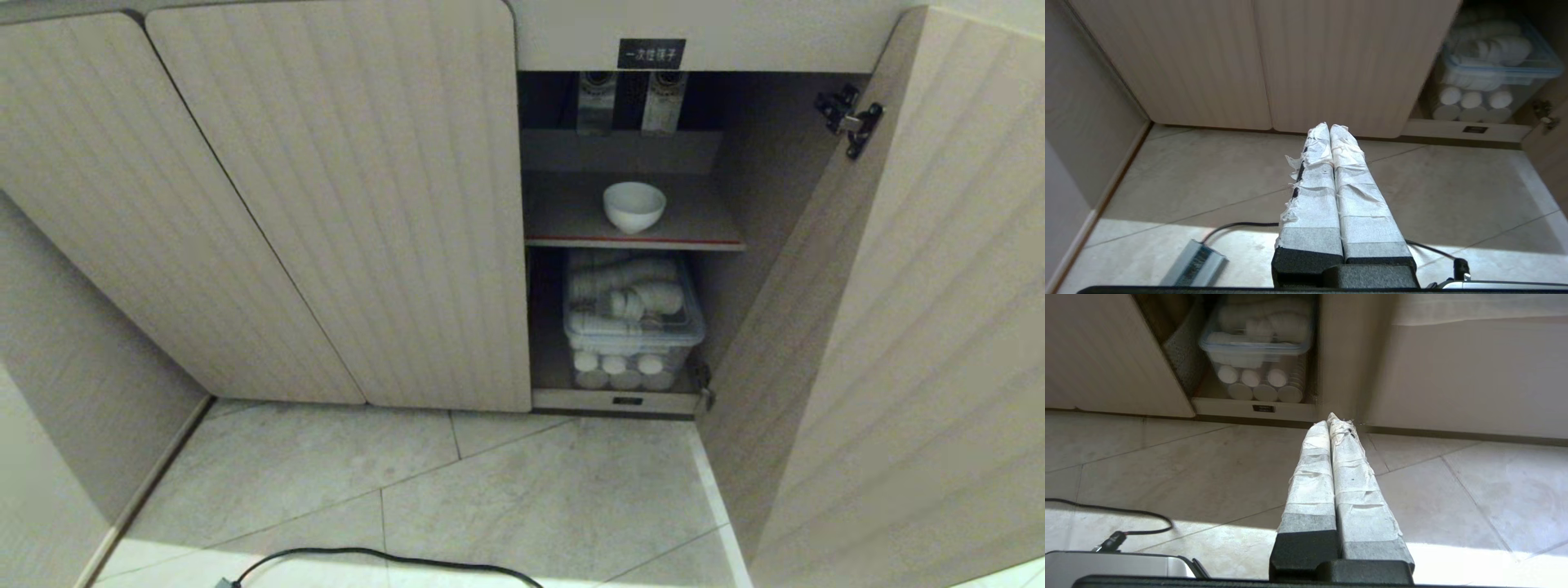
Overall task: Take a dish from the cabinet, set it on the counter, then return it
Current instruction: Take the bowl from the cabinet
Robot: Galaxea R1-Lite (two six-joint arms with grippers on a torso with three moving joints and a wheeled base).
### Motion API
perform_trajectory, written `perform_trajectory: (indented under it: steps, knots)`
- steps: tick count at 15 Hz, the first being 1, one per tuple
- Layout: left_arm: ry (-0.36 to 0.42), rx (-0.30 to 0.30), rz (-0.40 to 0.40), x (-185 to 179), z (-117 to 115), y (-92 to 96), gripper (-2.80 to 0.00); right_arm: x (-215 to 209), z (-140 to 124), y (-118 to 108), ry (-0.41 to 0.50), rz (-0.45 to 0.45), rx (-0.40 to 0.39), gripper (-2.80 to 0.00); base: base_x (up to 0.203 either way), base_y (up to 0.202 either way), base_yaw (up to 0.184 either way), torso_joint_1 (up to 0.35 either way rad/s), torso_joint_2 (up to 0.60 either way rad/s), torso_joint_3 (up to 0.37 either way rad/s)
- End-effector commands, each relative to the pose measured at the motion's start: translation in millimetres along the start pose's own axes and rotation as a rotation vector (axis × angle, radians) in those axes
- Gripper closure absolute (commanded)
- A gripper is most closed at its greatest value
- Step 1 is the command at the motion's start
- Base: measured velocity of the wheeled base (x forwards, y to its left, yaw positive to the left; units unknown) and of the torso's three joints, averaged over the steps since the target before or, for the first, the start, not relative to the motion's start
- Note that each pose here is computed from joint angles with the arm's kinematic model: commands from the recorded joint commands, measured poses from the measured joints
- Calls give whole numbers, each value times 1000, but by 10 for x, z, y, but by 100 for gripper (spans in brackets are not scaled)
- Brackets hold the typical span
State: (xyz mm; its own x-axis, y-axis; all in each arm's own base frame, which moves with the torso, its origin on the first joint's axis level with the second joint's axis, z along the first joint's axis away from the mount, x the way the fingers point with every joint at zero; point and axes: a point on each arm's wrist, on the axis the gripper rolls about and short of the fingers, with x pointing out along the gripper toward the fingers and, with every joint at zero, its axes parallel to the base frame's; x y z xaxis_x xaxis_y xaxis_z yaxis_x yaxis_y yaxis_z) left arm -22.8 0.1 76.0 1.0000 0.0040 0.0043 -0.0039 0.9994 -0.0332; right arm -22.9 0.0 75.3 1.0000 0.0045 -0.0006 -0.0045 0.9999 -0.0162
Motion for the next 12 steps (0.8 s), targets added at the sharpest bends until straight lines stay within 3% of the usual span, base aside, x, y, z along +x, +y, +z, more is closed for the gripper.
perform_trajectory:
  steps: [1, 12]
  knots:
    - [0, -1, 1, 0, -1, 0, 0, 1, 1, 0, 1, 2, -1, 0, 0, 193, -2, 2, 2, 2]
    - [-1, -1, 1, -1, 2, 0, 0, 1, 1, 0, 1, 0, 1, 0, 0, 184, -2, 3, 3, 2]
